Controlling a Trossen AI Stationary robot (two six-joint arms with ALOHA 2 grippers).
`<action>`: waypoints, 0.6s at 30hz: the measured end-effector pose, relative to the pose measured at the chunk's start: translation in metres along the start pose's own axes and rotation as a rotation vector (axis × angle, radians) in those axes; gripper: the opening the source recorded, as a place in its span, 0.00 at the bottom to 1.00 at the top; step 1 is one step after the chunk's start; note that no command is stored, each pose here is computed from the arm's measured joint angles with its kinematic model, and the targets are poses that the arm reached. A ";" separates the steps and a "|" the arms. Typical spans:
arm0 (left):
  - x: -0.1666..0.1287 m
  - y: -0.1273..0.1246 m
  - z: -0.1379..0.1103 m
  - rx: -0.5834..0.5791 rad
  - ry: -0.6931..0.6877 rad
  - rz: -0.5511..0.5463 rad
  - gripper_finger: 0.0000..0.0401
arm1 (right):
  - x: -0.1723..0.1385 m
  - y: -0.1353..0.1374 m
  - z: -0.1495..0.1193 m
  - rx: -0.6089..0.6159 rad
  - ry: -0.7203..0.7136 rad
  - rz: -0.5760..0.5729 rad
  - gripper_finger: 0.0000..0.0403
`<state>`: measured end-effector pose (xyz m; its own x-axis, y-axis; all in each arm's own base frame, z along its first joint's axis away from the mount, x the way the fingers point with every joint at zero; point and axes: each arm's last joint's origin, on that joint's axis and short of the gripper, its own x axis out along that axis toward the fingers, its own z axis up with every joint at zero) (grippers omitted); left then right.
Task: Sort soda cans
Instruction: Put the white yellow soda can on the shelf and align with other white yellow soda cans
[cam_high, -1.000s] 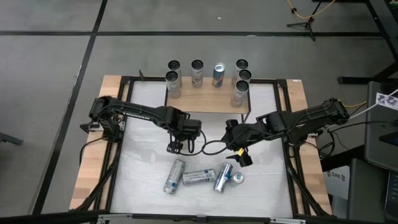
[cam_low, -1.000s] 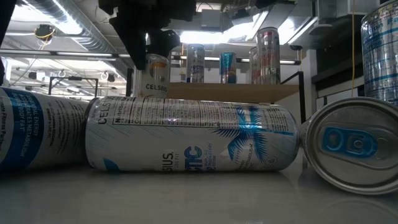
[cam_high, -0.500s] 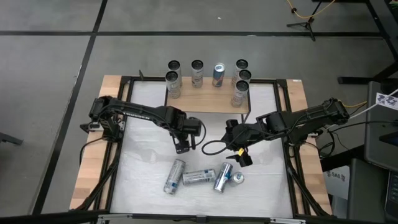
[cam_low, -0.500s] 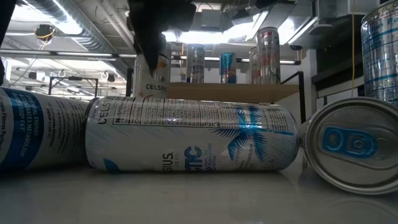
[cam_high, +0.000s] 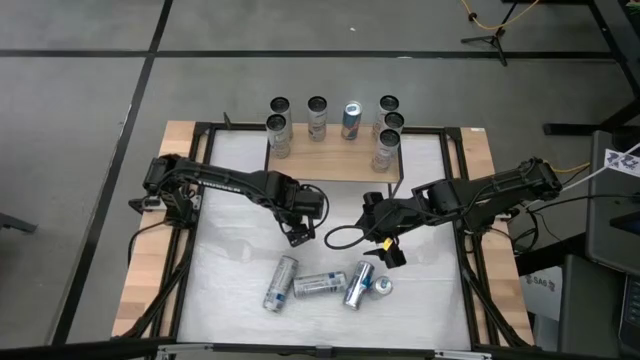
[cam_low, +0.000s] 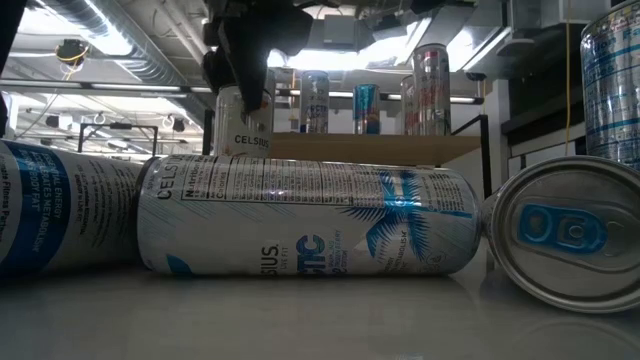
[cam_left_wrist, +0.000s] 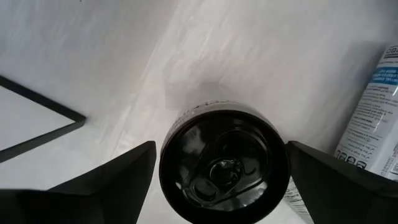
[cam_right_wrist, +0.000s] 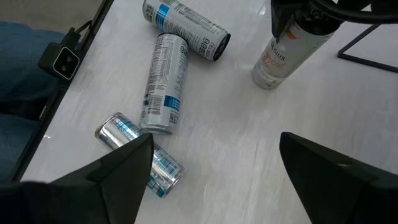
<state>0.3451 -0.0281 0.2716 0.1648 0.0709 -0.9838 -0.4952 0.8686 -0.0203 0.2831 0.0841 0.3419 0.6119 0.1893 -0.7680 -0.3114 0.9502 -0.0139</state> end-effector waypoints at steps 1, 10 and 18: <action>0.000 -0.001 0.000 0.002 0.000 -0.001 0.88 | 0.000 0.000 0.000 0.000 0.000 0.000 0.85; 0.000 -0.005 -0.003 -0.011 -0.002 -0.007 0.88 | 0.000 0.000 0.000 0.000 0.000 0.000 0.85; -0.001 -0.005 -0.003 -0.121 -0.008 -0.002 0.88 | 0.000 0.000 0.000 0.000 -0.001 0.000 0.85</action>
<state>0.3451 -0.0341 0.2717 0.1718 0.0737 -0.9824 -0.5941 0.8032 -0.0437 0.2832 0.0841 0.3419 0.6125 0.1895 -0.7675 -0.3117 0.9501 -0.0142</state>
